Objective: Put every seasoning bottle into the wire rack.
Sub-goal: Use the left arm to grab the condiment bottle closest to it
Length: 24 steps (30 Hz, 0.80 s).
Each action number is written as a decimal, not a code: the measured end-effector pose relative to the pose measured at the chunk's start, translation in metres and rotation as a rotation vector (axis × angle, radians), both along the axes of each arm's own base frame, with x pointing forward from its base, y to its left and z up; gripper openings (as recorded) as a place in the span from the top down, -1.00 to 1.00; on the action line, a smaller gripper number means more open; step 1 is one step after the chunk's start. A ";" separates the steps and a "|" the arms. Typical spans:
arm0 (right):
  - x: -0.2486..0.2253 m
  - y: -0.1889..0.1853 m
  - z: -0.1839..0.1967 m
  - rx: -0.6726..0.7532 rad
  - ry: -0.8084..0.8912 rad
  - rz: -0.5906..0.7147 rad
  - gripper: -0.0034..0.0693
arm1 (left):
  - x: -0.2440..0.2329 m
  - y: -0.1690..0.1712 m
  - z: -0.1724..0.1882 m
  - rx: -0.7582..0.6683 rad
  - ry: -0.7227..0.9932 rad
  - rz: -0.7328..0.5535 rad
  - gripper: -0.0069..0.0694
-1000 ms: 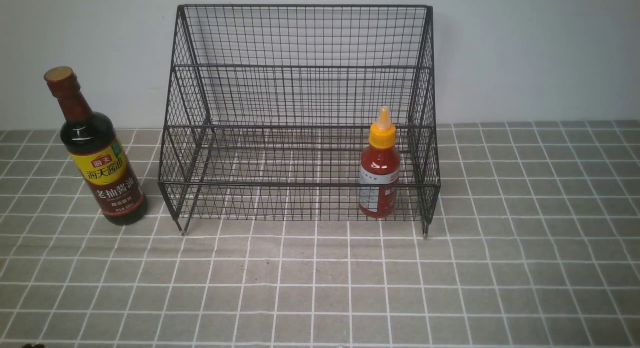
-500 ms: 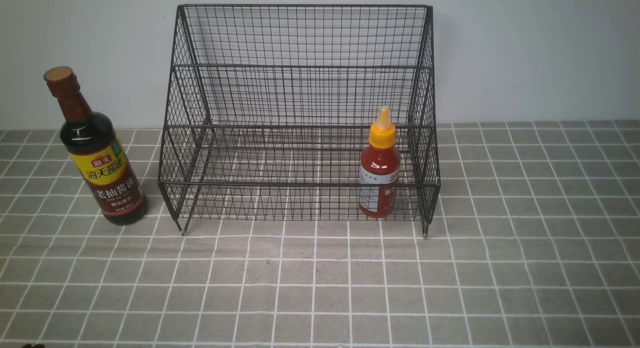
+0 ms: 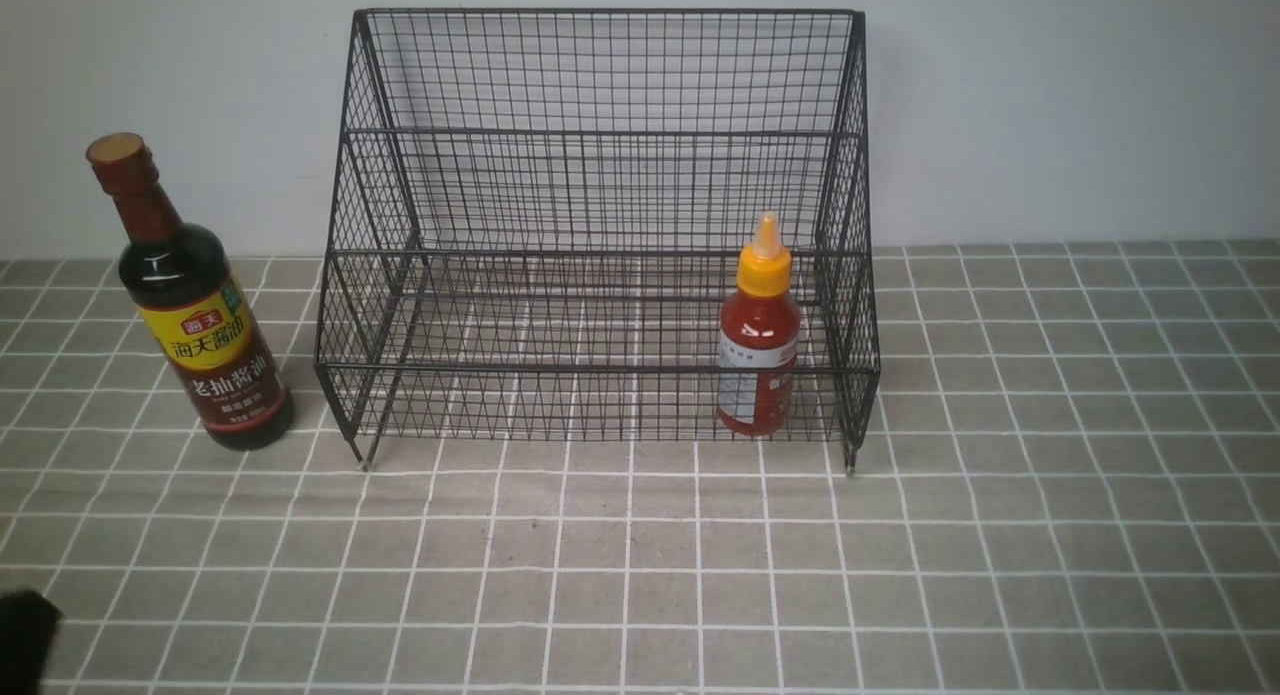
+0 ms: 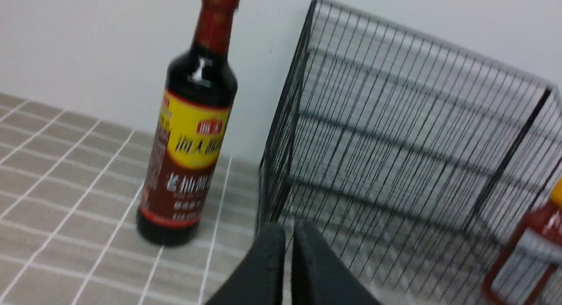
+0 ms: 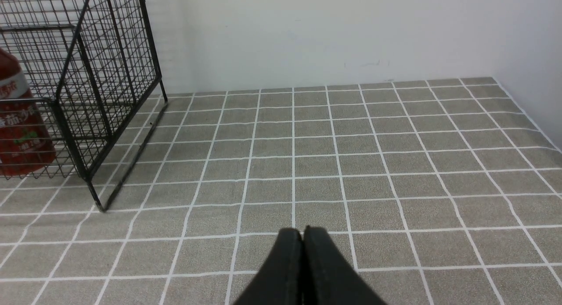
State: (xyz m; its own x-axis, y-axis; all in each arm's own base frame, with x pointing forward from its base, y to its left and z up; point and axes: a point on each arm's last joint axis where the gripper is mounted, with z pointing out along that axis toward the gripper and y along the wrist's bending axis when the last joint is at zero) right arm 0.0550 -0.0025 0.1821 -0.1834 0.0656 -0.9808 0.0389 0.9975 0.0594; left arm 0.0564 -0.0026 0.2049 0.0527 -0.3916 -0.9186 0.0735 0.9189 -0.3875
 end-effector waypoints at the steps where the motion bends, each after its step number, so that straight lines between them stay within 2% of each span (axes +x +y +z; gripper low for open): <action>1: 0.000 0.000 0.000 0.000 0.000 0.000 0.94 | 0.000 0.002 0.004 -0.024 -0.046 0.017 0.78; 3: 0.000 0.000 0.000 0.000 0.000 0.000 0.94 | -0.002 0.005 0.012 -0.036 -0.137 0.055 0.78; 4: 0.000 0.000 0.000 0.000 0.000 0.000 0.94 | -0.004 0.009 0.021 -0.004 -0.232 0.101 0.78; 6: 0.000 0.000 0.000 0.000 0.000 0.000 0.94 | -0.006 0.010 0.031 0.082 -0.294 0.136 0.78; 9: 0.000 0.000 0.000 0.000 0.000 0.000 0.94 | 0.002 0.009 0.054 0.207 -0.268 0.145 0.78; 15: 0.000 0.000 0.000 0.000 0.000 0.000 0.94 | 0.038 0.006 0.082 0.251 -0.126 0.124 0.73; 18: 0.000 0.000 0.000 0.000 0.000 0.000 0.94 | 0.063 0.005 0.090 0.263 -0.046 0.114 0.62; 19: 0.000 0.000 0.000 0.000 0.000 0.000 0.94 | 0.083 0.004 0.094 0.270 -0.003 0.114 0.45; 20: 0.000 0.000 0.000 0.000 0.000 0.000 0.94 | 0.085 0.004 0.096 0.270 -0.004 0.115 0.43; 24: 0.000 0.000 0.000 0.000 0.000 0.000 0.94 | 0.123 0.004 0.101 0.271 0.044 0.128 0.01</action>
State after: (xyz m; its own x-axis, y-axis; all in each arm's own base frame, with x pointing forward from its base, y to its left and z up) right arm 0.0550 -0.0025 0.1821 -0.1834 0.0656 -0.9808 0.0389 0.9975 0.0594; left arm 0.1794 0.0016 0.3060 0.0441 -0.1248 -0.9912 -0.0607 0.9900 -0.1274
